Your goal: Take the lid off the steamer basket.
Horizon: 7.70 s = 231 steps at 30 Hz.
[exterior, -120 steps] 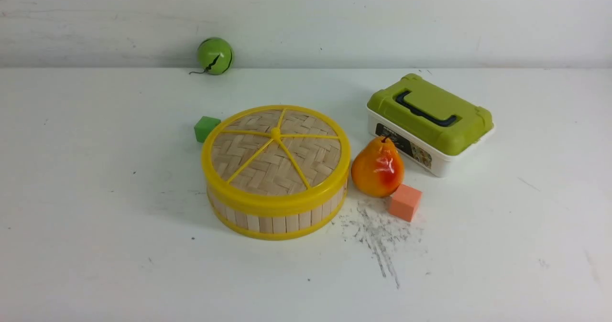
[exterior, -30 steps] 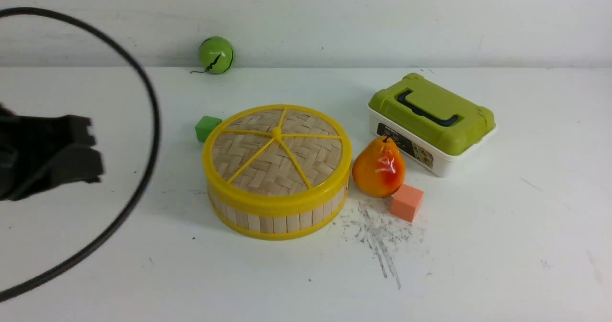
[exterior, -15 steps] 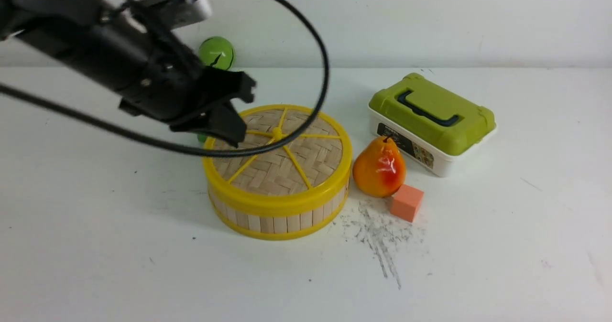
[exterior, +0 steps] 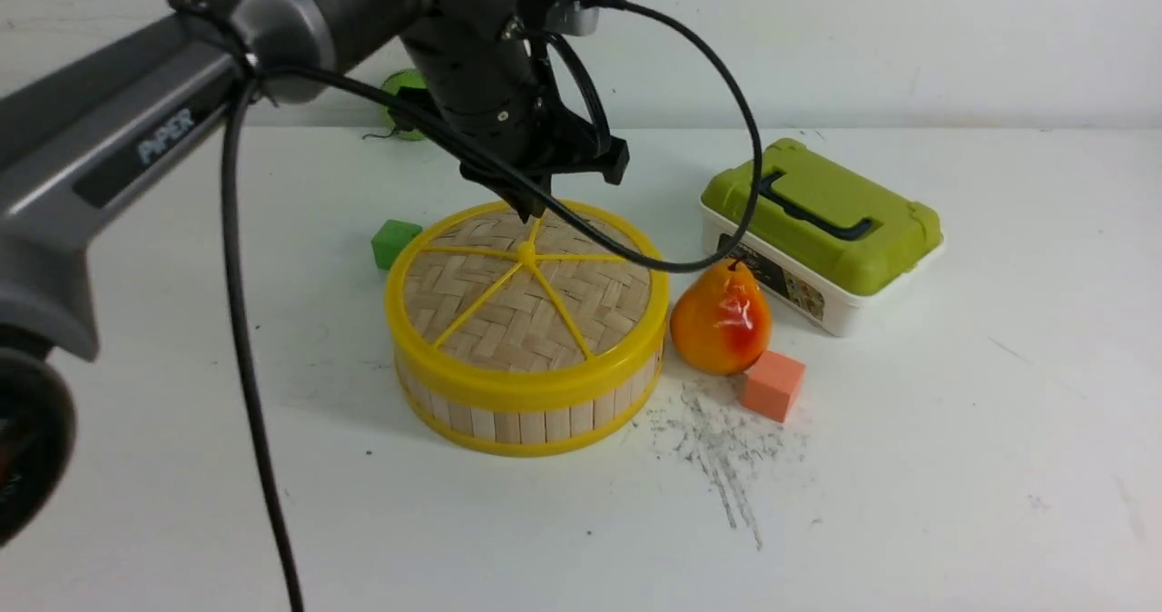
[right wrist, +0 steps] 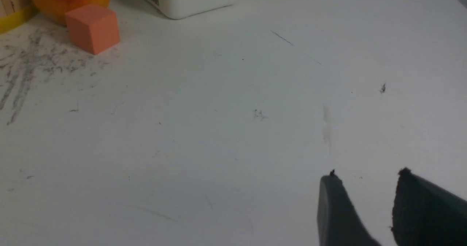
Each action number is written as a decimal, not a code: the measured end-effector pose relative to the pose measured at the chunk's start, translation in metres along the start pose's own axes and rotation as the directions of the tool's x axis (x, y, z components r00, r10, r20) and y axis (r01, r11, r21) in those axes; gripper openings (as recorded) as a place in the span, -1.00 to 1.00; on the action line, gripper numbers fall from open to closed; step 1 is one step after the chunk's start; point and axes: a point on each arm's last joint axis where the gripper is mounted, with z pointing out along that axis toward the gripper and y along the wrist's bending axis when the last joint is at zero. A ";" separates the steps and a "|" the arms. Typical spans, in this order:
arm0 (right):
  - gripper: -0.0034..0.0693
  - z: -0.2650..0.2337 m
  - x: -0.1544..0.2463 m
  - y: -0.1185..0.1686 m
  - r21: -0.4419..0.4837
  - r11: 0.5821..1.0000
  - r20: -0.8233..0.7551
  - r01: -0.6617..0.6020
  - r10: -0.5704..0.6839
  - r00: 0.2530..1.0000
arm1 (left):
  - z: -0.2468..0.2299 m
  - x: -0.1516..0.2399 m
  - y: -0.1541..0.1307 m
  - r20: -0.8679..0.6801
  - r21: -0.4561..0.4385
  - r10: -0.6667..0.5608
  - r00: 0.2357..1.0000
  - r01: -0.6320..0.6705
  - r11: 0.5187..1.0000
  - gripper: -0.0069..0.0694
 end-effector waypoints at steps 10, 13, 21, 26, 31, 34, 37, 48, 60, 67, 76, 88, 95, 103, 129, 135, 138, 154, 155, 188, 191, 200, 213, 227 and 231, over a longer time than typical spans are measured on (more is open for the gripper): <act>-0.25 0.000 0.000 0.000 0.000 1.000 0.000 0.000 0.000 1.000 | 0.038 -0.001 0.003 -0.019 -0.059 0.081 0.997 -0.081 0.995 0.03; -0.25 0.000 0.000 0.000 0.000 1.000 0.000 0.000 0.000 1.000 | 0.045 -0.001 0.003 -0.015 -0.075 0.092 0.996 -0.093 0.993 0.07; -0.25 0.000 0.000 0.000 0.000 1.000 0.000 0.000 0.000 1.000 | 0.062 0.002 0.003 -0.042 -0.082 0.074 0.996 -0.077 0.994 0.07; -0.25 0.000 0.000 0.000 0.000 1.000 0.000 0.000 0.000 1.000 | 0.068 0.007 0.003 -0.080 -0.086 0.060 0.995 -0.066 0.994 -0.14; -0.25 0.000 0.000 0.000 0.000 1.000 0.000 0.000 0.000 1.000 | 0.066 0.006 0.004 -0.077 -0.092 0.051 0.996 -0.058 0.994 -0.56; -0.25 0.000 0.000 0.000 0.000 1.000 0.000 0.000 0.000 1.000 | 0.062 0.004 0.004 -0.065 -0.089 0.014 0.998 -0.020 0.996 -0.55; -0.25 0.000 0.000 0.000 0.000 1.000 0.000 0.000 0.000 1.000 | 0.049 0.001 0.003 -0.037 -0.078 -0.001 0.999 -0.002 0.997 -0.55; -0.25 0.000 0.000 0.000 0.000 1.000 0.000 0.000 0.000 1.000 | -0.155 -0.006 0.047 0.311 -0.208 -0.013 0.950 0.081 0.975 -0.55; -0.25 0.000 0.000 0.000 0.000 1.000 0.000 0.000 0.000 1.000 | -0.141 0.076 0.168 0.192 -0.263 -0.397 0.897 0.437 0.860 -0.55; -0.25 0.000 0.000 0.000 0.000 1.000 0.000 0.000 0.000 1.000 | -0.028 0.119 0.187 0.048 -0.236 -0.515 0.856 0.511 0.827 -0.55; -0.25 0.000 0.000 0.000 0.000 1.000 0.000 0.000 0.000 1.000 | 0.036 0.126 0.197 0.014 -0.233 -0.556 0.831 0.544 0.806 -0.54; -0.25 0.000 0.000 0.000 0.000 1.000 0.000 0.000 0.000 1.000 | 0.041 0.130 0.197 -0.023 -0.251 -0.563 0.826 0.540 0.803 -0.16; -0.25 0.000 0.000 0.000 0.000 1.000 0.000 0.000 0.000 1.000 | -0.095 0.104 0.172 0.274 -0.109 -0.500 0.821 0.543 0.832 -0.59; -0.25 0.000 0.000 0.000 0.000 1.000 0.000 0.000 0.000 1.000 | -0.264 0.156 0.110 0.638 0.016 -0.295 0.711 0.372 0.928 -0.85; -0.25 0.000 0.000 0.000 0.000 1.000 0.000 0.000 0.000 1.000 | -0.172 0.387 0.054 0.887 -0.169 0.037 0.460 0.249 0.954 -0.85; -0.25 0.000 0.000 0.000 0.000 1.000 0.000 0.000 0.000 1.000 | -0.147 0.389 0.057 0.826 -0.159 -0.007 0.564 0.245 0.956 -0.85; -0.25 0.000 0.000 0.000 0.000 1.000 0.000 0.000 0.000 1.000 | -0.138 0.394 0.060 0.820 -0.201 0.028 0.572 0.241 0.949 -0.85; -0.25 0.000 0.000 0.000 0.000 1.000 -0.001 0.000 0.000 1.000 | -0.087 0.432 0.060 0.668 -0.049 -0.293 0.684 0.434 0.900 -0.85; -0.25 0.000 0.000 0.000 0.000 1.000 -0.001 0.000 0.000 1.000 | -0.087 0.432 0.060 0.668 -0.051 -0.292 0.685 0.433 0.900 -0.85; -0.25 0.000 0.000 0.000 0.000 1.000 -0.001 0.000 0.000 1.000 | -0.087 0.433 0.059 0.663 -0.058 -0.282 0.693 0.424 0.904 -0.79; -0.25 0.000 0.000 0.000 0.000 1.000 -0.001 0.000 0.000 1.000 | -0.087 0.433 0.059 0.663 -0.058 -0.282 0.693 0.424 0.904 -0.77; -0.25 0.000 0.000 0.000 0.000 1.000 -0.001 0.000 0.000 1.000 | -0.087 0.433 0.059 0.663 -0.058 -0.282 0.693 0.424 0.904 -0.75; -0.25 0.000 0.000 0.000 0.000 1.000 -0.001 0.000 0.000 1.000 | -0.087 0.433 0.059 0.663 -0.058 -0.283 0.693 0.424 0.904 -0.71; -0.25 0.000 0.000 0.000 0.000 1.000 -0.001 0.000 0.000 1.000 | -0.087 0.433 0.059 0.663 -0.058 -0.283 0.693 0.424 0.904 -0.67; -0.25 0.000 0.000 0.000 0.000 1.000 -0.001 0.000 0.000 1.000 | -0.087 0.433 0.059 0.663 -0.058 -0.283 0.693 0.424 0.904 -0.66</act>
